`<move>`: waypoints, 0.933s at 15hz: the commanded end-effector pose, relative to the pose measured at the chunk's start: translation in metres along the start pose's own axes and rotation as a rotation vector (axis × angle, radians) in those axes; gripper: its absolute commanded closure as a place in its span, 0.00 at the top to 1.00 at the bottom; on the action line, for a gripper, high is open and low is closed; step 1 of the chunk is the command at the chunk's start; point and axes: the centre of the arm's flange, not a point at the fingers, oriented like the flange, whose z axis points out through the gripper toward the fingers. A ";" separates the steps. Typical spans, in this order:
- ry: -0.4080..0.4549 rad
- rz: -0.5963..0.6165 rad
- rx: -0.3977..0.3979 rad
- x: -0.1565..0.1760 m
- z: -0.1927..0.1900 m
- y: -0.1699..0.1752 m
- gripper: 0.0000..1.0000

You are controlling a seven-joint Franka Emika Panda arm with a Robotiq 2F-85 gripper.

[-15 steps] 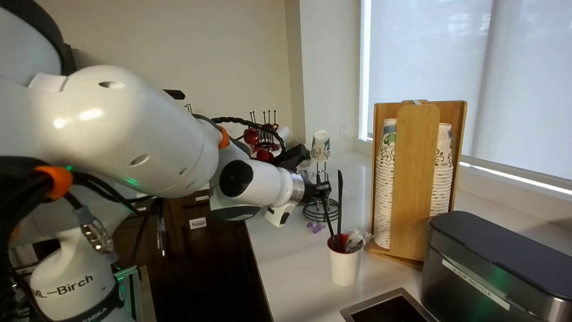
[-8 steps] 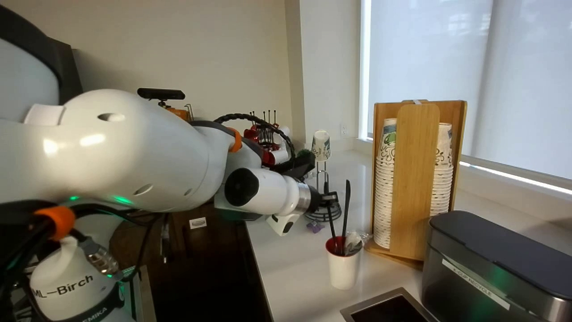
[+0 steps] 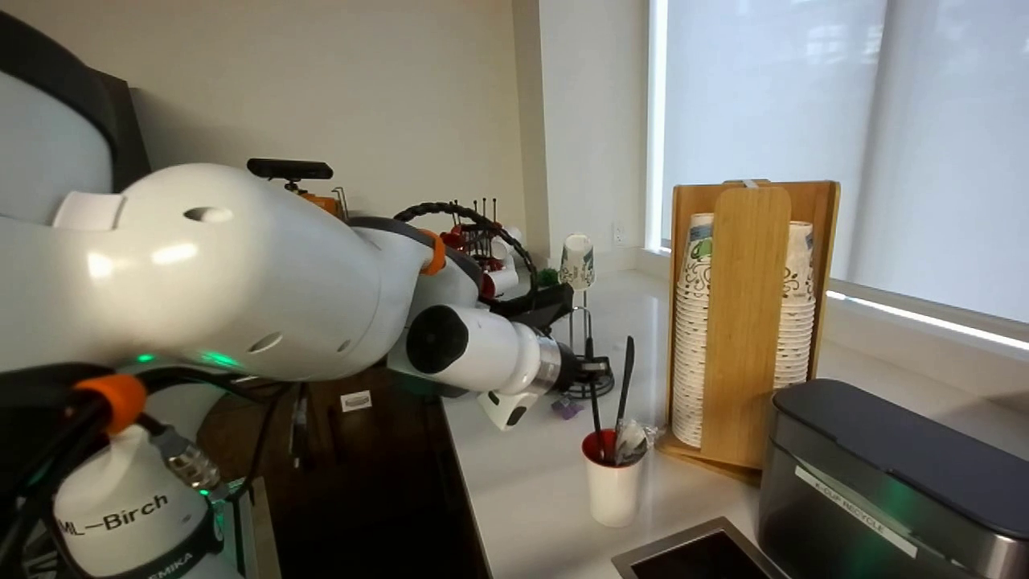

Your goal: Put the tongs in the white mug

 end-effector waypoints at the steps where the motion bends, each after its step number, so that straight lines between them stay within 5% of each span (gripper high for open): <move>1: -0.001 0.006 0.016 -0.001 0.003 0.004 0.40; 9: -0.124 -0.179 0.034 -0.056 -0.029 0.007 0.99; 14: -0.138 -0.438 -0.099 -0.090 -0.034 0.049 1.00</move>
